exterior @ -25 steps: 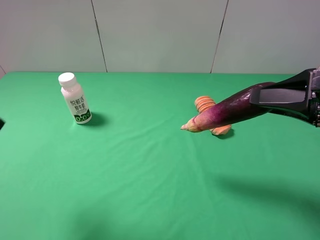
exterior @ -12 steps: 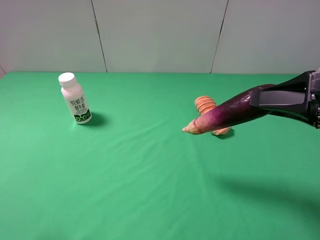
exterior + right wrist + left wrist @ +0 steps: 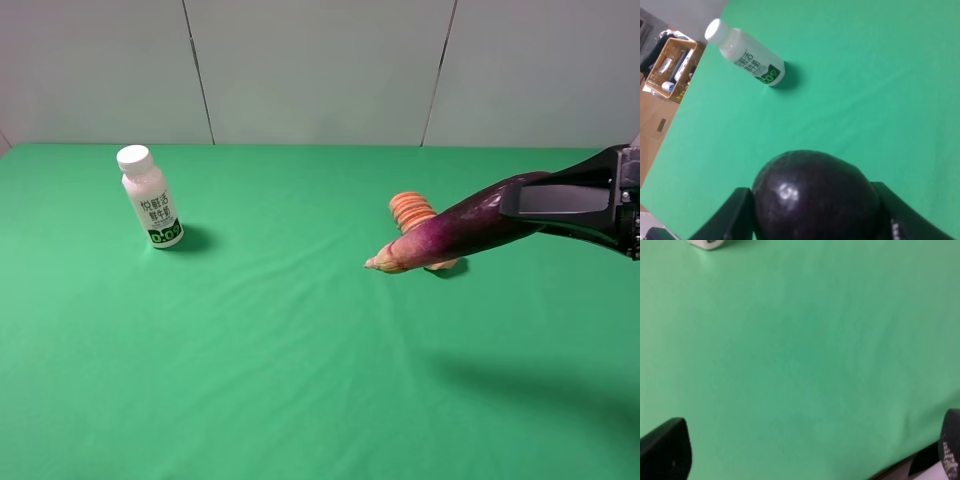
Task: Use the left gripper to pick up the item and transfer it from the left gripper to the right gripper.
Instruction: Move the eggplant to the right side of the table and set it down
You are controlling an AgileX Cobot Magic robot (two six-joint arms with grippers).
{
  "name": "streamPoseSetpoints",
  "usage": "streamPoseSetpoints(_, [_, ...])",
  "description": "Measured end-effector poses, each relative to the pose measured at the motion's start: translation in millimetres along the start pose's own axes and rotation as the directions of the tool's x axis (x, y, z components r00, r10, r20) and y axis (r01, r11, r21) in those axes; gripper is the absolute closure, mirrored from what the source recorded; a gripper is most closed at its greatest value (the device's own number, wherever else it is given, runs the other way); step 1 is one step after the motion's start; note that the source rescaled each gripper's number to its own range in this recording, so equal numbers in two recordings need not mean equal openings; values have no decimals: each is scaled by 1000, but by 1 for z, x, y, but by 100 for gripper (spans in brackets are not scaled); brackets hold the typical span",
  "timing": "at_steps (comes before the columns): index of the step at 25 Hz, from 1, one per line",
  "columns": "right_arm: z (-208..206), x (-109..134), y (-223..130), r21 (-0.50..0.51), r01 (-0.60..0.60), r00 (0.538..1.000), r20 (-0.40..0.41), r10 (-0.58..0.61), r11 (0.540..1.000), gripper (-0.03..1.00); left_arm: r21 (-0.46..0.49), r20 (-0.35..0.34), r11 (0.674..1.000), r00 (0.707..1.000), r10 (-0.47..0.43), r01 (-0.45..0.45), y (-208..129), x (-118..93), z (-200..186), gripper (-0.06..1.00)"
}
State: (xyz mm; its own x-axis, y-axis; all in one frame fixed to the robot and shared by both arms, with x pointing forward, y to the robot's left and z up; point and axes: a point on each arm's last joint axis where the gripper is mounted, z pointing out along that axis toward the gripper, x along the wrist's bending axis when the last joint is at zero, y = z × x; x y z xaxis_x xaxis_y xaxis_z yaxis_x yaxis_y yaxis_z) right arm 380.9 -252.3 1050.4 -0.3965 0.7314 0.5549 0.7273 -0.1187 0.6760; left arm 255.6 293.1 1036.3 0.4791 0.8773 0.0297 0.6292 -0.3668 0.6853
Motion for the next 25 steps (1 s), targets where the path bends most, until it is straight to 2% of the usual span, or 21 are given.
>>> streamPoseSetpoints(13, [0, -1, -2, 19, -18, 1000, 16, 18, 1000, 96, -2, -11, 1000, 1000, -12, 12, 0, 0, 0, -5])
streamPoseSetpoints(18, [0, -4, -5, 48, -34, 998, 45, 32, 998, 96, -3, -95, 995, 990, -100, 100, 0, 3, 0, -5])
streamPoseSetpoints(25, [-1, -9, -10, 107, -50, 993, 110, 38, 993, 96, -36, -215, 974, 950, -225, 223, -3, 5, -3, -5])
